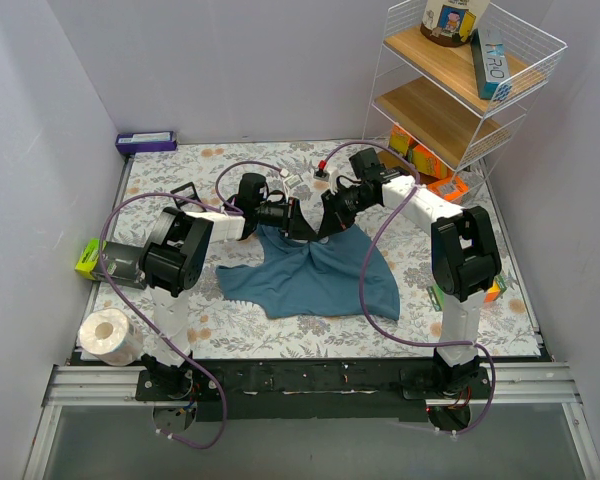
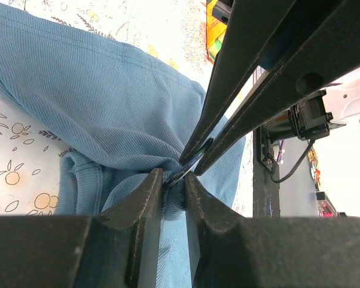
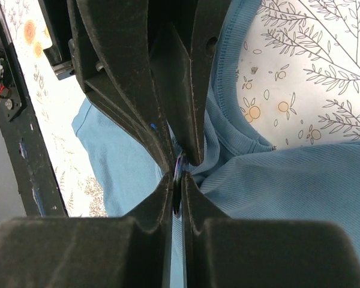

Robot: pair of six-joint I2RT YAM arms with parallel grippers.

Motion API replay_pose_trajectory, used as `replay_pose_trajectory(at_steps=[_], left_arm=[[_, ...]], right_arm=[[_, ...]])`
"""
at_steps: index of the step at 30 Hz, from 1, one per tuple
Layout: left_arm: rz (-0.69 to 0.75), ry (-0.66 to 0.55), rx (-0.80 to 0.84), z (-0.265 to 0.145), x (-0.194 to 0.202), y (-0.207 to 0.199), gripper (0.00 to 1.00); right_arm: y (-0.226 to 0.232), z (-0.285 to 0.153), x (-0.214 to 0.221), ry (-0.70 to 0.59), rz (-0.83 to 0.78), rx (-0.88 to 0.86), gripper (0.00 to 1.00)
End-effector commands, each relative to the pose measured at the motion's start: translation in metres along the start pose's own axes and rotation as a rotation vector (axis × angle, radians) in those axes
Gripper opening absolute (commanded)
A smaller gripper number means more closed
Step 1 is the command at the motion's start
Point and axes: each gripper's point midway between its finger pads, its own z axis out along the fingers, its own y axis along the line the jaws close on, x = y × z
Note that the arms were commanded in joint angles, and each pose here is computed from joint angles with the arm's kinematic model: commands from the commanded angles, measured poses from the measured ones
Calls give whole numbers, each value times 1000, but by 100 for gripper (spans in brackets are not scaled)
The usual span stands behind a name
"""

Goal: Remove the brooch from the garment

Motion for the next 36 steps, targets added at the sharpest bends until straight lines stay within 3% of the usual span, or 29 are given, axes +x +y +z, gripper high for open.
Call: replay_pose_trajectory(at_steps=[1,7,17,23,36], left_arm=[[157,-50,24,-4,-36,-35,0],[165,-39,7,-4,-33,-30,0],[157,-34,-14,-3,-29,-23,0],[153,-23,-27,-3,-25,-18,0],[147,-16,-30,-2,-22,-15,0]], right_arm=[[22,7,-6,-13,-15,-88,7],[14,2,-12,-20,-13,-39,22],[7,-8,-13,-35,1,-23,21],[8,-9,-17,-44,-14,-20,29],[2,-14,-17,-44,-22,4,24]])
